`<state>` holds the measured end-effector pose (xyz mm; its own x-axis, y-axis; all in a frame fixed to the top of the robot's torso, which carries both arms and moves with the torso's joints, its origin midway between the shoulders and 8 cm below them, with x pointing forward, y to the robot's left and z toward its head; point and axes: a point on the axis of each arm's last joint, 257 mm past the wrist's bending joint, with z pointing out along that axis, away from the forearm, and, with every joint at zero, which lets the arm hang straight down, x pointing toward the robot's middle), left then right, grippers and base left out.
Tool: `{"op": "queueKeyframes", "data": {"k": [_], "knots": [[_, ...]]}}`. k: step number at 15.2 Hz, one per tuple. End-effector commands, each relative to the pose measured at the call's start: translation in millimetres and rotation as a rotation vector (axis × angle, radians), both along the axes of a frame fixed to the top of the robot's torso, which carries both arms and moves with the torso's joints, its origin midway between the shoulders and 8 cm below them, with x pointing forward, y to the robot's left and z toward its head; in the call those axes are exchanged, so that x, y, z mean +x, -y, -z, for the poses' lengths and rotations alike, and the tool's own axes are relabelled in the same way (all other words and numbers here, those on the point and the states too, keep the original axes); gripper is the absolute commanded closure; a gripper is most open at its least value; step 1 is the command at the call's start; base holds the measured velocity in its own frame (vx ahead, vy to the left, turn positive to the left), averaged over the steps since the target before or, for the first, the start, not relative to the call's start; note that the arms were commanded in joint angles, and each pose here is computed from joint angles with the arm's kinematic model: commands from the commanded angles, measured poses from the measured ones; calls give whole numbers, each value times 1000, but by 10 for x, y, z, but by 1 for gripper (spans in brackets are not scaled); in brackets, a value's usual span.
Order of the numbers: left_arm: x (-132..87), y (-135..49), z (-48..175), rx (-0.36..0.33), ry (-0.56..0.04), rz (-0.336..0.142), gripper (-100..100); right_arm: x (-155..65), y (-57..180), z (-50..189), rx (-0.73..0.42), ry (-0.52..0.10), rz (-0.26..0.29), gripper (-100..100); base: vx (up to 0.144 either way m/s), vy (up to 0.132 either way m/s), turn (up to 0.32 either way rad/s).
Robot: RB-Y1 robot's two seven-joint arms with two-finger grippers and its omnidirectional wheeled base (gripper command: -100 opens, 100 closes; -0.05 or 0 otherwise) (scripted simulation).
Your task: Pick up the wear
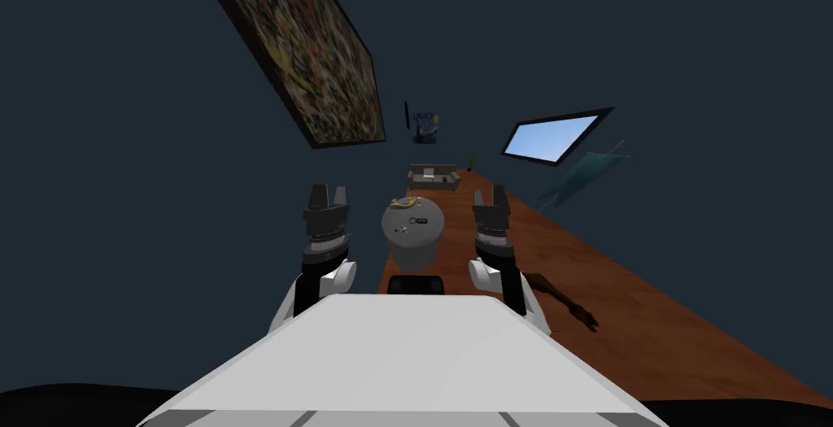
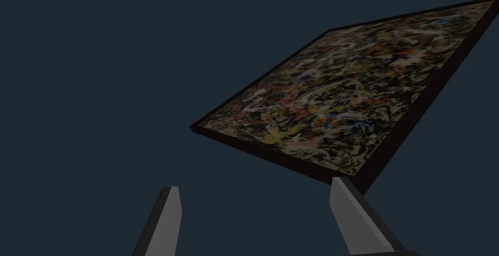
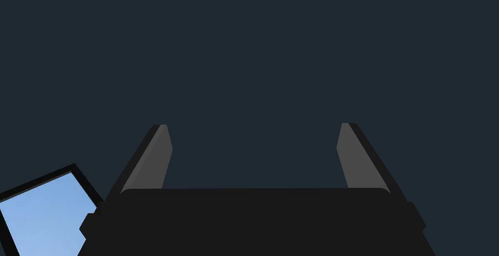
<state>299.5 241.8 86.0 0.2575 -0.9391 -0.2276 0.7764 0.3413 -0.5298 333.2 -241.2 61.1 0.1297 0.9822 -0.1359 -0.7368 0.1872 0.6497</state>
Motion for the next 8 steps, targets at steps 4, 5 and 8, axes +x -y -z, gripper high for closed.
{"op": "queueKeyframes", "data": {"k": [4,5,8], "knots": [[0,0,0,0,0,0,0,164,-178,300,-64,-70,-73,-100,-26,-17,236],[0,0,0,0,0,0,0,220,-226,416,-76,-95,-94,-100,-44,-42,437],[0,0,0,0,0,0,0,317,-347,663,-116,-148,-146,-100,-47,-43,377]]}}
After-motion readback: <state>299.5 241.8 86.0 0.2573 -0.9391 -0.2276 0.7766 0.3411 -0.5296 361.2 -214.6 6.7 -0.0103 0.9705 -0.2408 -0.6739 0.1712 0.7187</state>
